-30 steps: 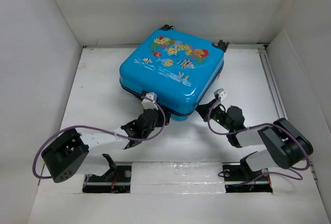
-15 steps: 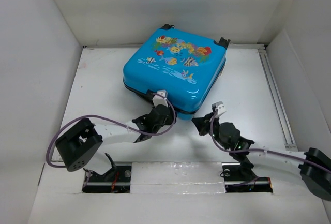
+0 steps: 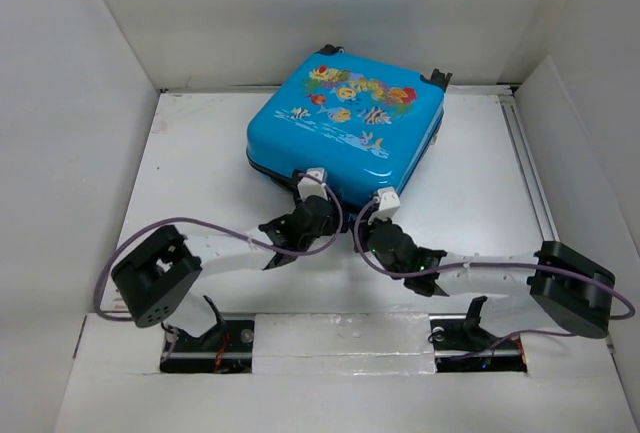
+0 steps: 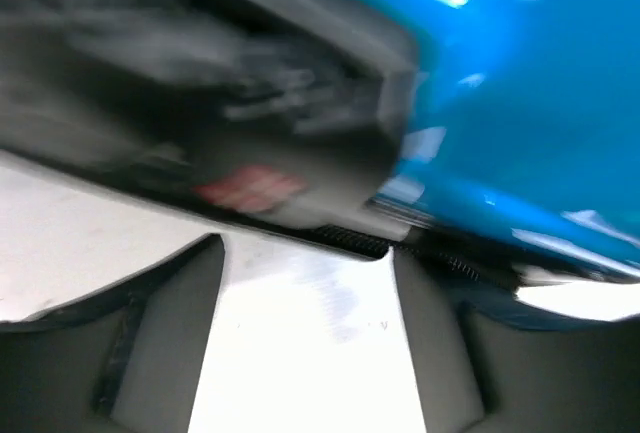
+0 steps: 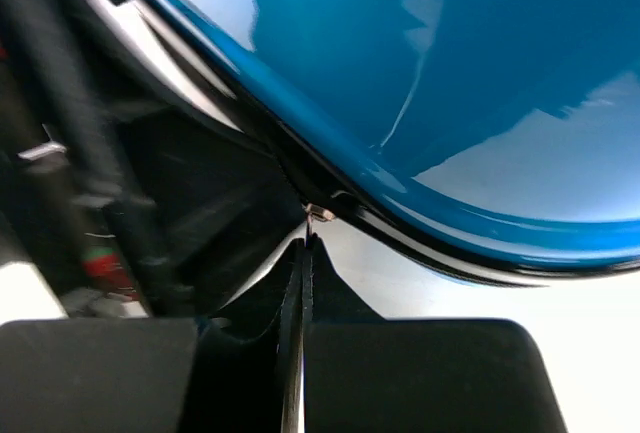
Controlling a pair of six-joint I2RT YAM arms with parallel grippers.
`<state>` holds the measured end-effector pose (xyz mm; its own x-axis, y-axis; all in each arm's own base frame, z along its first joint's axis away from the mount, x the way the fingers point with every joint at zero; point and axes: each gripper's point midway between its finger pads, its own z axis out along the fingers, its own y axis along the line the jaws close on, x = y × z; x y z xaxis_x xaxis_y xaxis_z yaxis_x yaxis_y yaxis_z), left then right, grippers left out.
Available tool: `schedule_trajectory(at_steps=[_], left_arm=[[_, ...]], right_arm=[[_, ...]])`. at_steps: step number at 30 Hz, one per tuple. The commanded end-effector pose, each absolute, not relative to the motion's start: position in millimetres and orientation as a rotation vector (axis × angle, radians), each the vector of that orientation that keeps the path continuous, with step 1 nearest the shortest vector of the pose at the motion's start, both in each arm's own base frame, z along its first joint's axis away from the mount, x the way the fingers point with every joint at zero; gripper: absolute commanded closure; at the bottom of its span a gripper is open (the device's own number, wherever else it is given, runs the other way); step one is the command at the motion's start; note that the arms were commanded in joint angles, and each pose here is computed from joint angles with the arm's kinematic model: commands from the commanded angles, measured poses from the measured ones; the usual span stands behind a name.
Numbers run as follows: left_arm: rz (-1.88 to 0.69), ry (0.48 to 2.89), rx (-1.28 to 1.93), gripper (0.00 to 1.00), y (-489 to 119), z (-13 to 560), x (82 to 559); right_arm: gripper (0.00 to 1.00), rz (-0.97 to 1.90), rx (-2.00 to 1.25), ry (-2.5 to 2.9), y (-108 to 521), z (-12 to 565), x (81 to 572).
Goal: Pack the luggage
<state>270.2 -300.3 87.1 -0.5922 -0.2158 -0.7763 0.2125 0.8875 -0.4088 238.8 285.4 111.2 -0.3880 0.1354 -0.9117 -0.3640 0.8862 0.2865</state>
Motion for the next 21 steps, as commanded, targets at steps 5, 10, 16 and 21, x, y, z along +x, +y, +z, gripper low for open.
schedule_trajectory(at_steps=[5, 10, 16, 21], left_arm=[[-0.677, 1.75, -0.381, 0.16, -203.2, 188.3, 292.7], [-0.716, 1.551, -0.683, 0.09, -107.3, 231.4, 333.8], [-0.862, 1.44, -0.835, 0.08, -49.5, 245.4, 390.6], [-0.904, 1.546, -0.825, 0.09, -53.6, 238.4, 456.0]], right_arm=[[1.0, 0.833, -0.341, 1.925, 327.5, 113.2, 201.9], [1.0, 0.878, -0.389, 1.94, 332.5, 107.8, 192.7], [1.0, 0.876, -0.39, 1.943, 327.0, 110.8, 189.9], [1.0, 0.867, -0.401, 1.944, 325.4, 114.2, 189.4]])
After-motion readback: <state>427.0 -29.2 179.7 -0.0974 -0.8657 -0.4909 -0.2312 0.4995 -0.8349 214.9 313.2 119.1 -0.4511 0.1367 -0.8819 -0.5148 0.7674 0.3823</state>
